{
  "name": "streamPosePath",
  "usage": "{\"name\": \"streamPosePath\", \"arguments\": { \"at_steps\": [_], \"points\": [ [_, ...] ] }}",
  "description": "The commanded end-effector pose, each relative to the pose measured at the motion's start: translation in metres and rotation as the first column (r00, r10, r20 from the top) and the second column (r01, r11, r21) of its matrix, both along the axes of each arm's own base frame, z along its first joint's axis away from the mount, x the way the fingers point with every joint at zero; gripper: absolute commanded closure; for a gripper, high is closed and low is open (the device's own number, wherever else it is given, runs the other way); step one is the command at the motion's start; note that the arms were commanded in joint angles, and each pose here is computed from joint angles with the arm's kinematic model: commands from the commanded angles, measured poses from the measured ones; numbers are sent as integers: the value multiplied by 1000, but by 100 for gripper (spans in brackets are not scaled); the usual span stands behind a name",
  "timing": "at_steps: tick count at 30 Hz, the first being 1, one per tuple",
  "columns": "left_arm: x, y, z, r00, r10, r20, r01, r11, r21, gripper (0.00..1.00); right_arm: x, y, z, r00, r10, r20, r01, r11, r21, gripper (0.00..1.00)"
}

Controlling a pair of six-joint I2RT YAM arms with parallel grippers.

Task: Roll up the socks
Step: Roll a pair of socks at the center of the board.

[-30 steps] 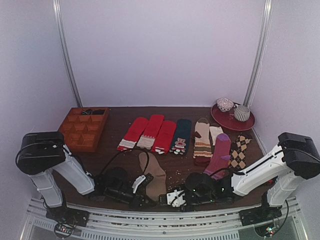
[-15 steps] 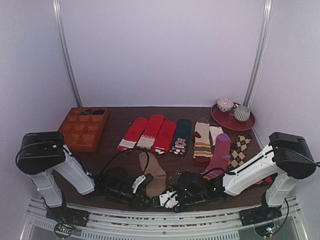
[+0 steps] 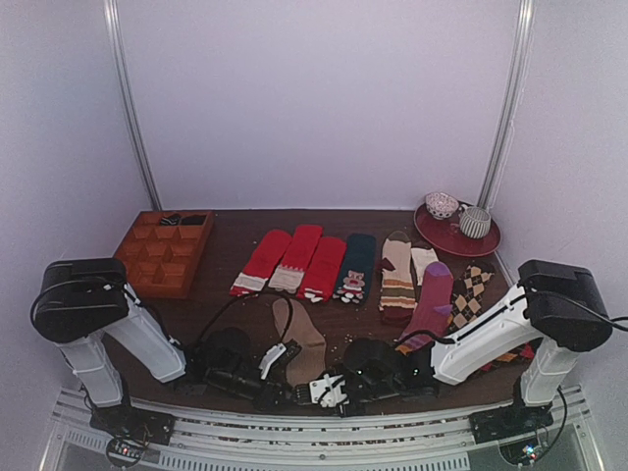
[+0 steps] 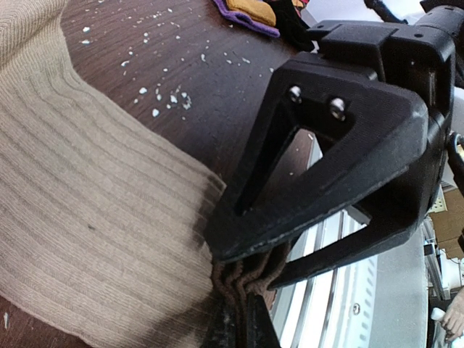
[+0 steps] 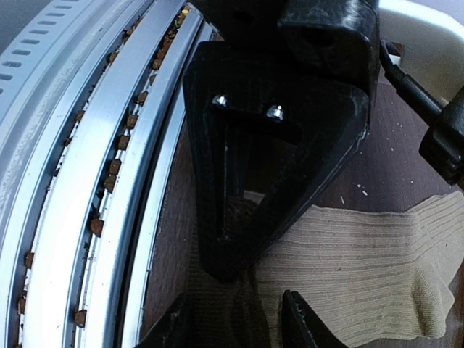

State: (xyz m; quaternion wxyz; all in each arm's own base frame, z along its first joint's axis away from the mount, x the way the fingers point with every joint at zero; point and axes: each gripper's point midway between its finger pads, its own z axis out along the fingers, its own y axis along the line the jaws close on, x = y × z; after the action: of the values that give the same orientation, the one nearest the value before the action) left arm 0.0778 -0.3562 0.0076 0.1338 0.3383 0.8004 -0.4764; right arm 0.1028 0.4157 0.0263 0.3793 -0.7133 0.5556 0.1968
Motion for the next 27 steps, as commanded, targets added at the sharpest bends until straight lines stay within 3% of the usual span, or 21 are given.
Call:
{"name": "streamPosePath", "arguments": {
  "at_steps": [1,6,13,27],
  "points": [
    [-57,110,-106,968,58,-244,82,847,524,100,11,-8,16,997,-69,26,67,996,56,59],
    [-57,110,-107,968,58,-246,84,846,527,100,1,-13,43,999,-18,49,12,992,126,58],
    [-58,111,-109,967,59,-249,86,842,532,100,-22,-12,27,997,80,-12,-79,995,66,60],
    [-57,111,-108,967,60,-248,85,843,532,100,-19,-10,-8,996,78,-39,-81,995,-64,61]
  ]
}}
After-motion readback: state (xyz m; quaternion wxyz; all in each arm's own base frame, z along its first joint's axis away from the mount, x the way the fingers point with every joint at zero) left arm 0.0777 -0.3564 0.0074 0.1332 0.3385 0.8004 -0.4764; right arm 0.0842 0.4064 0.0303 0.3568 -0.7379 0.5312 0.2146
